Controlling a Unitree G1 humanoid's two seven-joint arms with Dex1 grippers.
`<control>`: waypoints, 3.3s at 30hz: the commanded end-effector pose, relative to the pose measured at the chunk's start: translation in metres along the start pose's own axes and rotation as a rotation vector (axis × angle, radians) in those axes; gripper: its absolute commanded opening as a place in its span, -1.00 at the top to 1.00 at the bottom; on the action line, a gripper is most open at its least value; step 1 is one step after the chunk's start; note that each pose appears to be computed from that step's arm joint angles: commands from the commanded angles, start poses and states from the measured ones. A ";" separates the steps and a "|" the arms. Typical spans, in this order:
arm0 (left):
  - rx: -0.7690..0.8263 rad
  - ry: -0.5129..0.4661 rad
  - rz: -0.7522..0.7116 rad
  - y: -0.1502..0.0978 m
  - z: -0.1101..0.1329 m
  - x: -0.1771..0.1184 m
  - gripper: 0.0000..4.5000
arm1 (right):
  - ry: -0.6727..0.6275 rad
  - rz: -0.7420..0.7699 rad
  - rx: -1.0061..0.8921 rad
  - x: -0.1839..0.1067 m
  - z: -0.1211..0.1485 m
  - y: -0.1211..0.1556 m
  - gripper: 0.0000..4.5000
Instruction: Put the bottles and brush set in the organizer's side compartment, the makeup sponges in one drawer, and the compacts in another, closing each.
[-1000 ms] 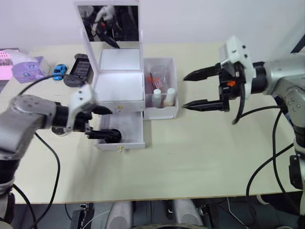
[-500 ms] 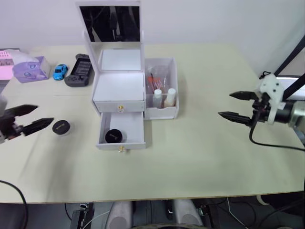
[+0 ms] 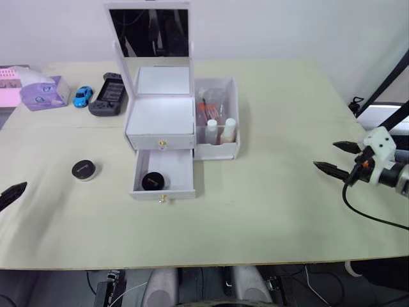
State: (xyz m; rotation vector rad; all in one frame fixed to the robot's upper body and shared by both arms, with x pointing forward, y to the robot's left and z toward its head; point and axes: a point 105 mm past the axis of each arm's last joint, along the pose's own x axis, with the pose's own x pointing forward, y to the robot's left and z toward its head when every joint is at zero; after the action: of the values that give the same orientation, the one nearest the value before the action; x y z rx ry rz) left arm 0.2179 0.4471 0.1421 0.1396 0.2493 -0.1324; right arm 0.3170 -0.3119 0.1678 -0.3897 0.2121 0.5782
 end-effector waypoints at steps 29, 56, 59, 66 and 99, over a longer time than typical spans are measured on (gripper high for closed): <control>0.078 0.371 -0.100 -0.088 0.039 0.097 -0.99 | -0.220 0.707 -0.292 0.008 0.187 0.136 -1.00; 0.144 0.074 -0.183 -0.098 0.101 0.115 -0.19 | -0.205 0.666 -0.325 0.004 0.185 0.110 -1.00; 0.211 -0.062 -0.336 -0.123 0.135 0.107 -0.19 | -0.208 0.668 -0.326 0.005 0.185 0.109 -1.00; 0.326 -0.241 -0.681 -0.182 0.186 0.070 -0.19 | -0.212 0.668 -0.332 0.008 0.184 0.108 -1.00; 0.785 0.211 -0.971 -0.298 0.103 0.101 -0.19 | -0.207 0.621 -0.285 -0.005 0.183 0.116 -1.00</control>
State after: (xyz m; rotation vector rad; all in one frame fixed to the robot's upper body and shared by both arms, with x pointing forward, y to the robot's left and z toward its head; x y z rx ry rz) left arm 0.2925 0.1258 0.1715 0.7538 0.4825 -1.2095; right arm 0.2699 -0.1493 0.2861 -0.4927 0.0979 1.2783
